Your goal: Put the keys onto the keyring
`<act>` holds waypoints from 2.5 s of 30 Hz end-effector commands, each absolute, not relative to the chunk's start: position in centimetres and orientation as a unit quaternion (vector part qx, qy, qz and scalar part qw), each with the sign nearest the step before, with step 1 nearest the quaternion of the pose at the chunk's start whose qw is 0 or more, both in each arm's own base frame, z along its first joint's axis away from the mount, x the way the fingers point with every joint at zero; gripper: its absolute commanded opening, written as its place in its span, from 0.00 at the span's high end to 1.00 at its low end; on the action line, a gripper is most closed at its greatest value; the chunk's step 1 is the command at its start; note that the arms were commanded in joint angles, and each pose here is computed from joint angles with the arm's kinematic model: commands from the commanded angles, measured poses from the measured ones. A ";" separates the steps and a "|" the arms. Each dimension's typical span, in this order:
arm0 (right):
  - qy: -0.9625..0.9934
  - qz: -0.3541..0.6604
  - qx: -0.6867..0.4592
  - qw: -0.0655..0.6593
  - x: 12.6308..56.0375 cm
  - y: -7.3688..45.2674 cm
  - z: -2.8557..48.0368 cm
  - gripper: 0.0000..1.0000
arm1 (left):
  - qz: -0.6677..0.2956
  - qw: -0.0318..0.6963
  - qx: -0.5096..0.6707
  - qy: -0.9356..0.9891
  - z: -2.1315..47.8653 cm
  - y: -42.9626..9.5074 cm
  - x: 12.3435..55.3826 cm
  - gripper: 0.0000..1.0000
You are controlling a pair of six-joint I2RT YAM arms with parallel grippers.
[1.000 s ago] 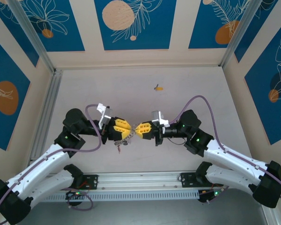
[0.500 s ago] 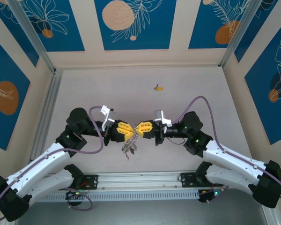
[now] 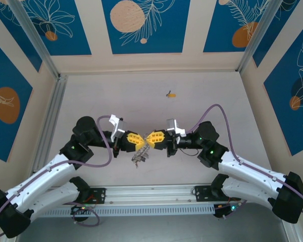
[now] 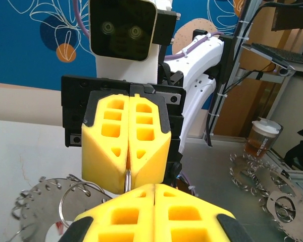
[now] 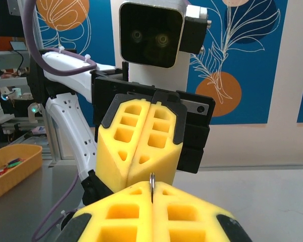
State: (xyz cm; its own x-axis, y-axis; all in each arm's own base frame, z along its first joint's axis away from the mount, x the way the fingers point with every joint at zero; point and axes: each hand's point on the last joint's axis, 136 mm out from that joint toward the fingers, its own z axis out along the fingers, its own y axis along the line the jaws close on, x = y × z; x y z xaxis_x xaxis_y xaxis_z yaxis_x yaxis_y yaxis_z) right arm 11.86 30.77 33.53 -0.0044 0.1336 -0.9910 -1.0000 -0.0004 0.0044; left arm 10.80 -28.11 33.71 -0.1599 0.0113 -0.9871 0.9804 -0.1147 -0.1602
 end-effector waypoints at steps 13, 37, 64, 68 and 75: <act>0.438 0.510 -0.479 0.564 10.6 29.5 34.4 1.00 | -0.531 0.444 0.495 0.525 34.5 -28.1 11.4 0.80; 0.430 0.516 -0.471 0.572 11.1 29.7 35.3 1.00 | -0.519 0.435 0.514 0.527 33.9 -28.7 10.9 1.00; 0.563 0.402 -0.468 0.550 13.9 27.3 30.0 0.69 | -0.333 0.356 0.613 0.621 30.1 -28.4 13.2 1.00; 0.552 0.417 -0.483 0.537 13.6 27.9 30.0 0.70 | -0.331 0.339 0.624 0.622 29.5 -28.8 13.0 1.00; 0.545 0.433 -0.503 0.513 13.1 28.8 29.6 0.72 | -0.332 0.332 0.631 0.618 29.4 -29.0 12.6 1.00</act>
State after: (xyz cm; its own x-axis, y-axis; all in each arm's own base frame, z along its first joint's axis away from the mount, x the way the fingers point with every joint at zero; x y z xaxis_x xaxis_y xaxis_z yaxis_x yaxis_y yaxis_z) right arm 13.89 28.66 27.18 -0.0271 -0.1503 -0.9883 -0.9861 0.1664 0.0018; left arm 13.15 -28.73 27.70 -0.0364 0.5839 -0.8110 0.9993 0.0210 -0.0298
